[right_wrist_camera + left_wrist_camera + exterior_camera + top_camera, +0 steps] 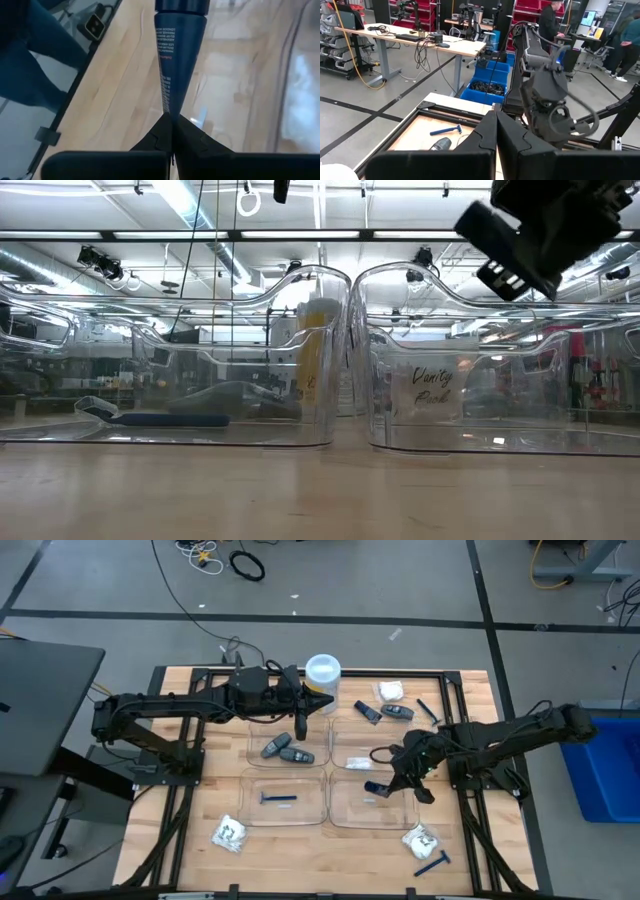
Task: Pick & Place Travel size toiletries
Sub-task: Put the left blue shaver cream into the bottom right transparent bin
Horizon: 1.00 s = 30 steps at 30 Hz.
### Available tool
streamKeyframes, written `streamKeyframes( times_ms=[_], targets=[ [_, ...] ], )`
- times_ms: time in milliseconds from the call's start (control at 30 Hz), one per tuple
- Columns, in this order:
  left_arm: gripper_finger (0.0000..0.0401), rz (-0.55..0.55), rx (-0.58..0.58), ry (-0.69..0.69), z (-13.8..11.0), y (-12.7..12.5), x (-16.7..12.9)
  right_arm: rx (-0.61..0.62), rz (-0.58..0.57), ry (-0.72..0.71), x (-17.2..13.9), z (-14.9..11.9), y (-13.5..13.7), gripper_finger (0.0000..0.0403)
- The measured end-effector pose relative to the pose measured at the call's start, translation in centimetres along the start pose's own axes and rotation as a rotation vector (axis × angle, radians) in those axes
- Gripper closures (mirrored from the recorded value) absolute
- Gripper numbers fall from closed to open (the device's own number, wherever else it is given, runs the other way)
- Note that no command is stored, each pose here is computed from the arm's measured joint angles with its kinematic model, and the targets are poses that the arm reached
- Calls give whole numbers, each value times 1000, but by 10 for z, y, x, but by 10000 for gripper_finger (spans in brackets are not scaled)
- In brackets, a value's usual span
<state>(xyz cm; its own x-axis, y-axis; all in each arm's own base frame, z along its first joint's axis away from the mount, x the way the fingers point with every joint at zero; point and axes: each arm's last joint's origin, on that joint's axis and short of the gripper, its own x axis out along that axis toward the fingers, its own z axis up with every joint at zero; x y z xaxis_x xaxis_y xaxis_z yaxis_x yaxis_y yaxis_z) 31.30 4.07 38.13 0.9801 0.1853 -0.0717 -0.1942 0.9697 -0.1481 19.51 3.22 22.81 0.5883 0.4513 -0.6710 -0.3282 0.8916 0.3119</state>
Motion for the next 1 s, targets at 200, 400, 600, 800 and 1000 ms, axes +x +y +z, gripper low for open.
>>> streamKeyframes(
  times_ms=[200,400,600,800,1000],
  targets=[
    [394,0,-4,0,0,0,0,34,7,78,14,-14,-2,394],
    [396,0,-18,1,0,0,0,27,15,88,18,-15,-1,394],
    [395,0,-19,1,0,0,0,76,13,88,18,-15,-1,388],
    [391,0,-19,1,0,0,0,152,10,88,18,-15,-1,373],
    [387,0,-25,1,0,0,0,195,8,88,18,-15,-1,334]
  ],
)
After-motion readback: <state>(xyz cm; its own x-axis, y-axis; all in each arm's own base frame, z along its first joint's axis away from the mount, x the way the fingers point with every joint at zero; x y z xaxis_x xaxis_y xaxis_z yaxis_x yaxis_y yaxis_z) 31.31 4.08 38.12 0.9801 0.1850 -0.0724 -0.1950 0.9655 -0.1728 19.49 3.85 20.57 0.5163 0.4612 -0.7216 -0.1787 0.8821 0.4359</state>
